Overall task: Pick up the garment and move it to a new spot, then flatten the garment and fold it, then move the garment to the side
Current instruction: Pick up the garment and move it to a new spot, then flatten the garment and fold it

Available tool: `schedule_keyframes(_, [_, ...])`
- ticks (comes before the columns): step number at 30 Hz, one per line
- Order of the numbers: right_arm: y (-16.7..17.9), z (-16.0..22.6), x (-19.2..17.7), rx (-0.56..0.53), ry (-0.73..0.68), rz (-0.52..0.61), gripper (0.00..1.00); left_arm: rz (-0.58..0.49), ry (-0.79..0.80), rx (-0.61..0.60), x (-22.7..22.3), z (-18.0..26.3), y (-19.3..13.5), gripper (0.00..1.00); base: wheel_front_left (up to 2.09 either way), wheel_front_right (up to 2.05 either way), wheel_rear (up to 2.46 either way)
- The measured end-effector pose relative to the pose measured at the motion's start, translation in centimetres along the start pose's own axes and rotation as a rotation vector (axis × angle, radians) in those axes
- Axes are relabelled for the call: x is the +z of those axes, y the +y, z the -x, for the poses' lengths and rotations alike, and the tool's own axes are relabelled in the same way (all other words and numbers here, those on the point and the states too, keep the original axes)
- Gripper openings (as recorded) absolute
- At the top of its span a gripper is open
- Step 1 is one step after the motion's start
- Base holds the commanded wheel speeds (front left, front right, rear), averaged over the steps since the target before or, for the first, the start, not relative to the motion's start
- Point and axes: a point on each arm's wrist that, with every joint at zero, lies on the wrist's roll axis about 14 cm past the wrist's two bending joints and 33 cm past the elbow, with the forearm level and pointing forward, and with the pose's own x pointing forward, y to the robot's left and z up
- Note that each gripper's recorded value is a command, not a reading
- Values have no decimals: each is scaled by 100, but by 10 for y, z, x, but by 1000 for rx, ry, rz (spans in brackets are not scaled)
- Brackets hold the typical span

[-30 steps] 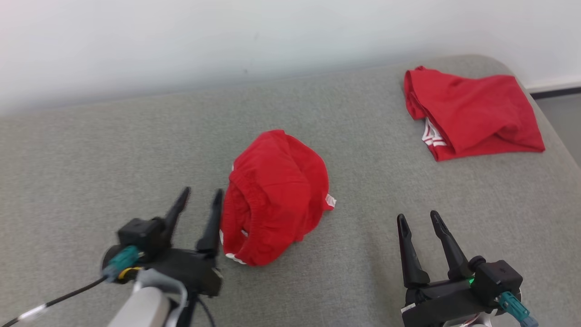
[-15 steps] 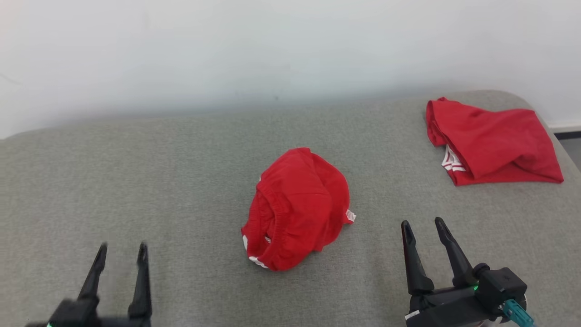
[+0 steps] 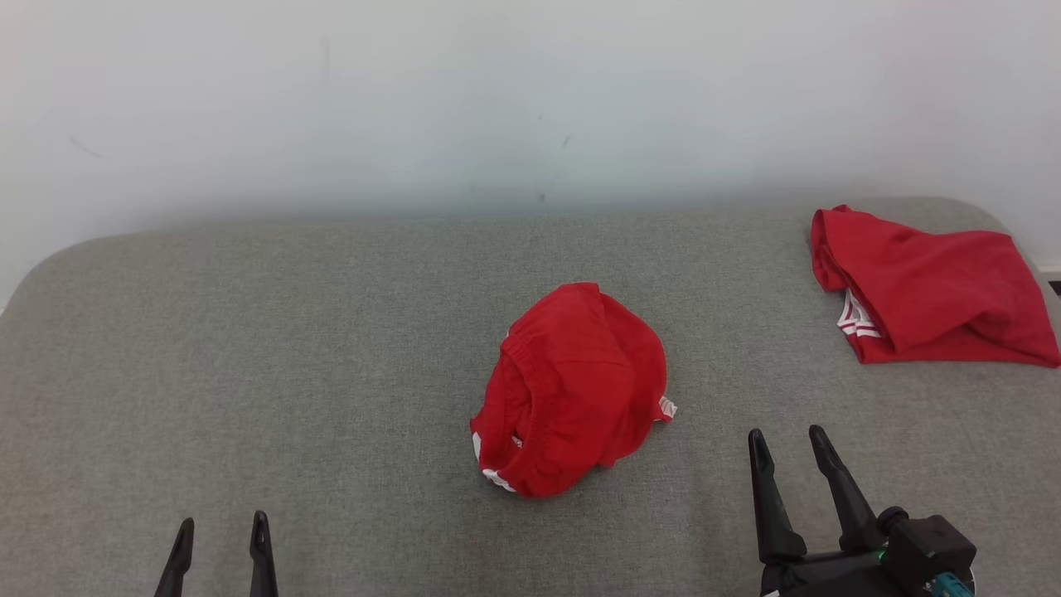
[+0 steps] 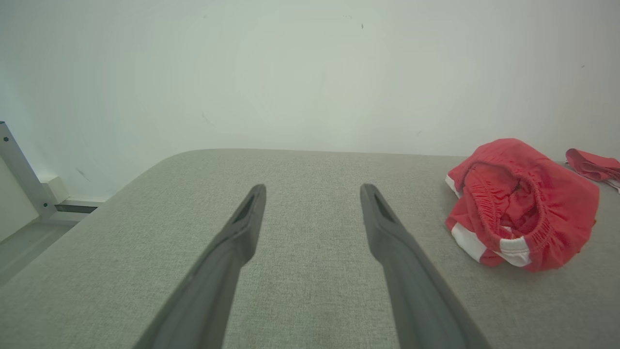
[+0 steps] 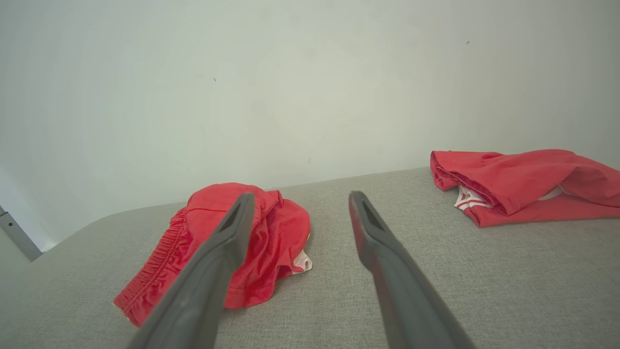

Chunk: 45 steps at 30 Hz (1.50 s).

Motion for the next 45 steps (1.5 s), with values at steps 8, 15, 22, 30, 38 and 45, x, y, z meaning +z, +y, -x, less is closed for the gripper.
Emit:
schedule_keyframes(8, [1,4,-7,-2,23,-15,100,16,13,10,-7,2,2,100,0,0,0])
schedule_keyframes(15, [-1,6,-9,-10,29,-21,100,22,24,17,-11,0,4,100,0,0,0])
schedule_keyframes(22, [-2,8,-12,-14,37,-24,100,26,37,6,-15,-2,1,100,0,0,0])
schedule_keyframes(30, [-3,9,-14,-16,44,-27,100,23,45,1,-18,-2,0,100,0,0,0])
schedule_keyframes(38, [-3,9,-16,-17,49,-29,100,28,49,-8,-20,-3,-2,100,0,0,0])
schedule_keyframes(45, [-4,9,-17,-20,52,-29,100,29,52,-7,-21,-3,-2,100,0,0,0])
